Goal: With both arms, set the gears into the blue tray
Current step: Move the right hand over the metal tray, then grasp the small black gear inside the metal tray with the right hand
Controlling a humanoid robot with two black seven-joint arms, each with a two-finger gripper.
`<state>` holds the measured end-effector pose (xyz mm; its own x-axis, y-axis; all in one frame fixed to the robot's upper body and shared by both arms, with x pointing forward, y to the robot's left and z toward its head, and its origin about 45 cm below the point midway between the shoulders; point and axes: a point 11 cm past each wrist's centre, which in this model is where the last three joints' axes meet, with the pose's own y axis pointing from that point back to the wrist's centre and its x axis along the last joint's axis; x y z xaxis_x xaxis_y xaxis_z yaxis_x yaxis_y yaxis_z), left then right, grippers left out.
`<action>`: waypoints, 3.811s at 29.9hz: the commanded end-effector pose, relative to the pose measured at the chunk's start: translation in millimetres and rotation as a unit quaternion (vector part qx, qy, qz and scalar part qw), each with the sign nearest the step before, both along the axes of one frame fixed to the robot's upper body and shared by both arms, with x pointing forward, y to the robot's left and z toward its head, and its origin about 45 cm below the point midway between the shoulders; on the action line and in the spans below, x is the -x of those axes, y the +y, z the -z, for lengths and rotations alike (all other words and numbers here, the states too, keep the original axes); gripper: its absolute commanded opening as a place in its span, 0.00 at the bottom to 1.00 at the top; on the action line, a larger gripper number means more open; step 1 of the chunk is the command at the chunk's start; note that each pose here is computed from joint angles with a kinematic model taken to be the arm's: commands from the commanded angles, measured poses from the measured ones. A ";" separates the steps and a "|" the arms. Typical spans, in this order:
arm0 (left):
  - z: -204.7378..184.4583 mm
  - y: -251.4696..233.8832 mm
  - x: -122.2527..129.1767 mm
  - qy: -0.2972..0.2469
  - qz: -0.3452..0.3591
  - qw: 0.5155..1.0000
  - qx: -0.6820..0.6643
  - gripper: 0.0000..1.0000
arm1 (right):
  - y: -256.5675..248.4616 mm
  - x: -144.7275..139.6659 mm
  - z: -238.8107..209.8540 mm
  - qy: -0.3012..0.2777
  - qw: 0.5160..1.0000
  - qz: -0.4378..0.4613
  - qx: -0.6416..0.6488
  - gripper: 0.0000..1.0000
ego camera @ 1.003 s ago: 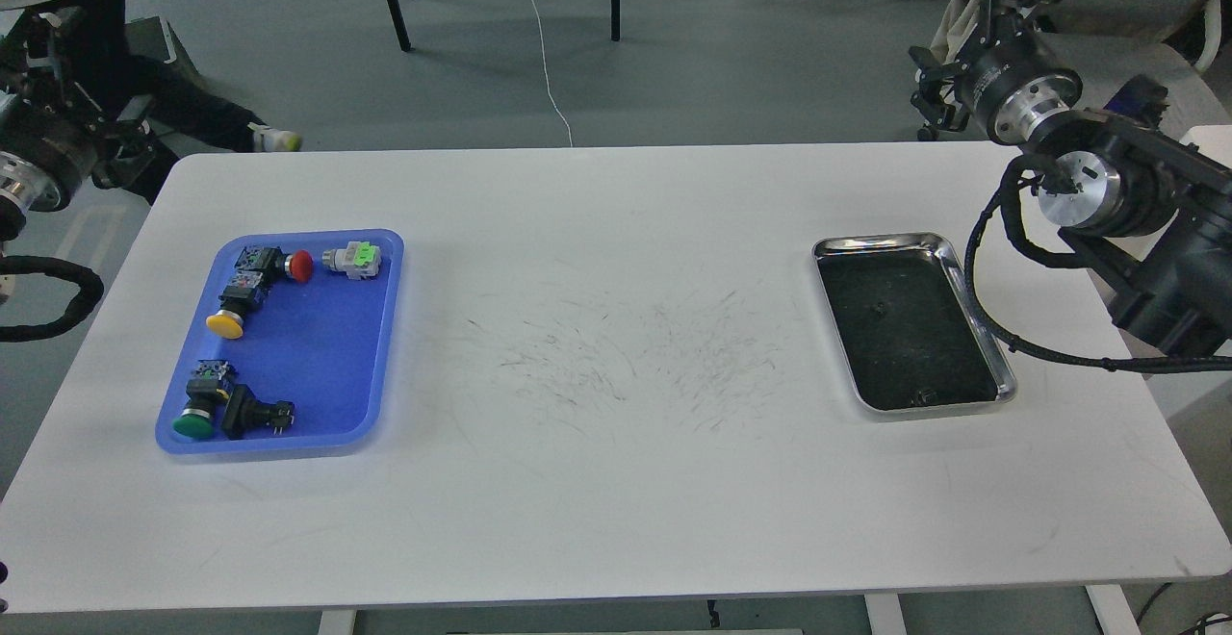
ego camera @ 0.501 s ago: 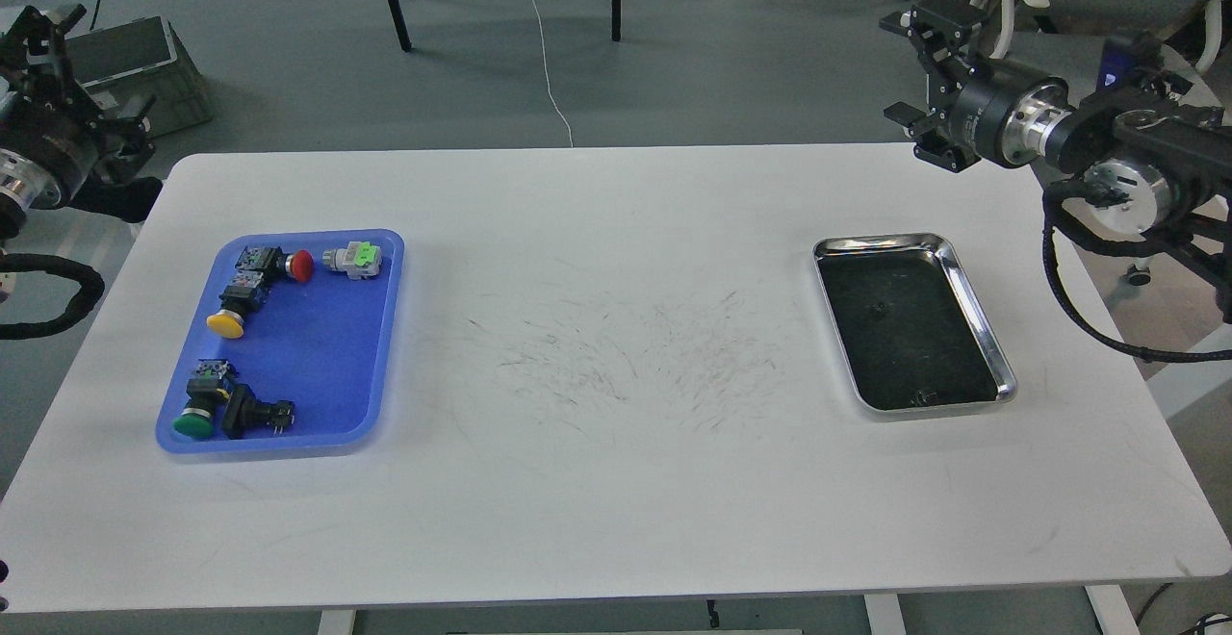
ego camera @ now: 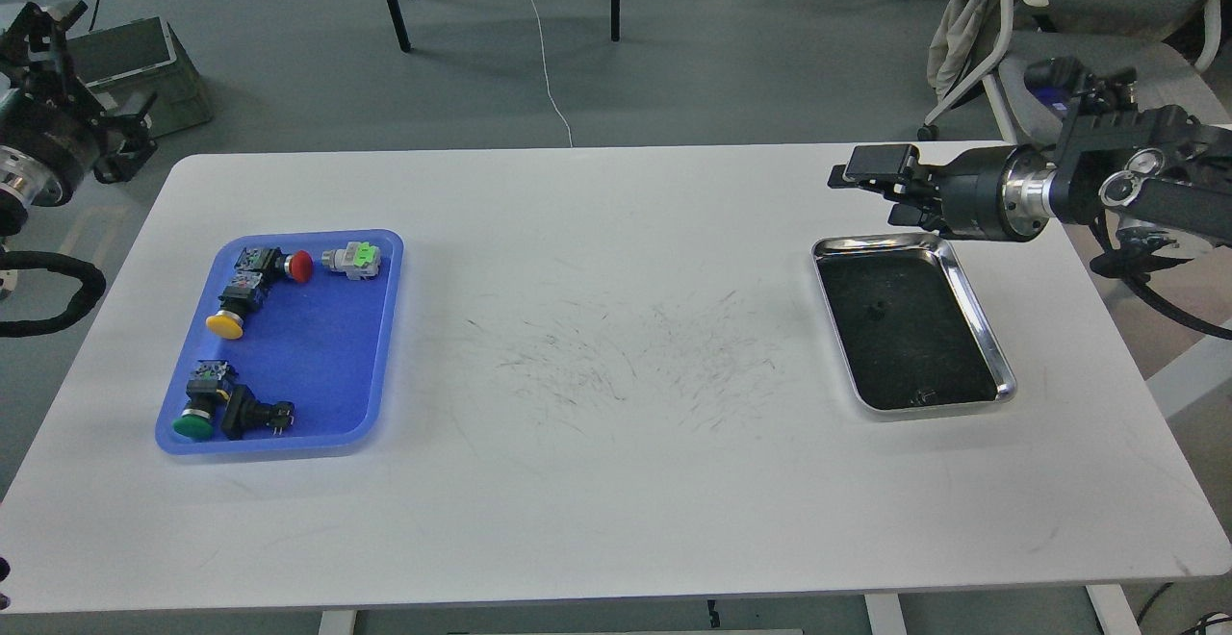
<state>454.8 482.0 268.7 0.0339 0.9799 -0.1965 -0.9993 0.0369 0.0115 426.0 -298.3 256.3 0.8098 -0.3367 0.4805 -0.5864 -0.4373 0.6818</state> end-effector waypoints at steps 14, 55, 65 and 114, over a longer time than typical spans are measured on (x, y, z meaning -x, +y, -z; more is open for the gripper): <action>1.8 1.1 1.2 0.001 -0.001 1.000 0.000 0.99 | -6.8 45.5 20.5 0.067 0.967 -0.190 0.154 0.98; 1.9 7.3 4.7 0.001 -0.007 1.000 -0.003 0.99 | -60.4 65.4 82.3 0.108 0.926 -0.257 0.254 0.91; 1.4 8.1 4.9 0.000 -0.008 1.000 -0.003 0.99 | -59.1 65.7 89.6 0.113 0.925 -0.257 0.255 0.90; 10.6 13.0 11.3 0.010 -0.014 1.000 -0.003 0.99 | -42.9 65.4 112.4 0.121 0.923 -0.267 0.249 0.70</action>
<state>443.6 495.0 258.1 0.0031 0.9815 -0.1913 -0.9995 0.0092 0.0309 362.9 -343.9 144.3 0.9017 0.3494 0.2548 -0.1899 -0.2094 0.9592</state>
